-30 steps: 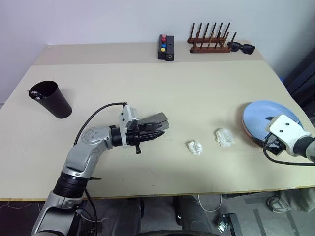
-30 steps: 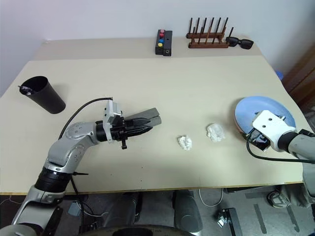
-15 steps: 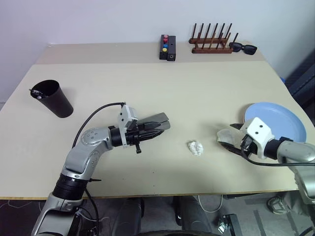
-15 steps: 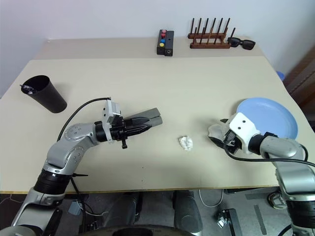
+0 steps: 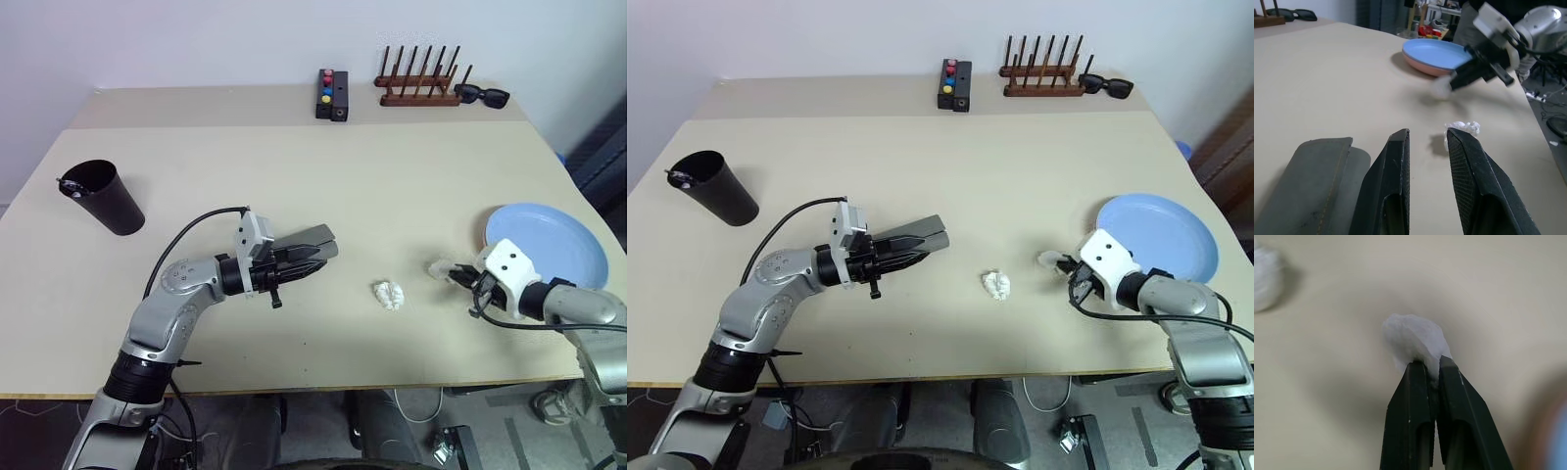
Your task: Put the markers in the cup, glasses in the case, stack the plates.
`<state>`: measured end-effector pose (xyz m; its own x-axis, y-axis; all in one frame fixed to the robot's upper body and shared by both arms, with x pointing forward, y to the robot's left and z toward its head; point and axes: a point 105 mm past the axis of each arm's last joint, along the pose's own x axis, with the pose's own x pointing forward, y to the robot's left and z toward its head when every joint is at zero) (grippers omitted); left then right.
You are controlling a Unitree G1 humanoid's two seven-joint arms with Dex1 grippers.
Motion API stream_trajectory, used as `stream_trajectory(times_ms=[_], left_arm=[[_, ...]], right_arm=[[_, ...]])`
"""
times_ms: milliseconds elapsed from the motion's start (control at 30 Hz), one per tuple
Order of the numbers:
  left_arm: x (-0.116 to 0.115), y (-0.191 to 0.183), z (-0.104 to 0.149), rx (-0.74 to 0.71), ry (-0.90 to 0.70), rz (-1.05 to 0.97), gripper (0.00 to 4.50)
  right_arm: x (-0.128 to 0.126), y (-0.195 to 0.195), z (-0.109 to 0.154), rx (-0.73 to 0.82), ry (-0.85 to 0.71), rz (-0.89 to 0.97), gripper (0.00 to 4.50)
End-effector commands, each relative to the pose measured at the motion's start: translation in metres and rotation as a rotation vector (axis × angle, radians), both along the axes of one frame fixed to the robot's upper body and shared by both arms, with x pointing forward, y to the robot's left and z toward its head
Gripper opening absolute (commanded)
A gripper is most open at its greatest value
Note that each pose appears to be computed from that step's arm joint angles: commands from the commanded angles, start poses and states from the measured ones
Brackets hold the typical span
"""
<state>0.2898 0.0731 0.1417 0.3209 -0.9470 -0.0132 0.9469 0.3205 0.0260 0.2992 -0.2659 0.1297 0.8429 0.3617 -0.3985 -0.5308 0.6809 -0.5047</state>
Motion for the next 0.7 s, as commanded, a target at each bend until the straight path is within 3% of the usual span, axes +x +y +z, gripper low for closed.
stream_trajectory(times_ms=[33,133,200,233,300,500,600,700], left_arm=[[-0.002,-0.004,0.010,-0.016,-0.037,-0.024,1.17],[0.000,-0.006,0.009,-0.018,-0.038,-0.029,1.17],[0.000,-0.008,0.009,-0.020,-0.038,-0.033,1.17],[0.000,-0.008,0.009,-0.021,-0.038,-0.034,1.17],[0.000,-0.009,0.009,-0.022,-0.039,-0.034,1.17],[0.000,-0.008,0.009,-0.021,-0.038,-0.033,1.17],[0.000,-0.008,0.009,-0.021,-0.039,-0.030,1.17],[0.000,-0.007,0.008,-0.022,-0.037,-0.027,1.17]], right_arm=[[0.012,-0.043,0.045,-0.104,-0.175,-0.158,0.04],[0.011,-0.076,0.052,-0.163,-0.185,-0.275,0.04],[0.008,-0.091,0.043,-0.192,-0.147,-0.329,0.04],[0.007,-0.095,0.039,-0.197,-0.135,-0.341,0.31],[0.006,-0.097,0.037,-0.190,-0.129,-0.352,0.95],[0.013,-0.090,0.044,-0.212,-0.183,-0.323,3.95],[0.015,-0.067,0.049,-0.138,-0.210,-0.217,3.95],[0.009,-0.016,0.051,0.124,-0.175,-0.028,3.95]])
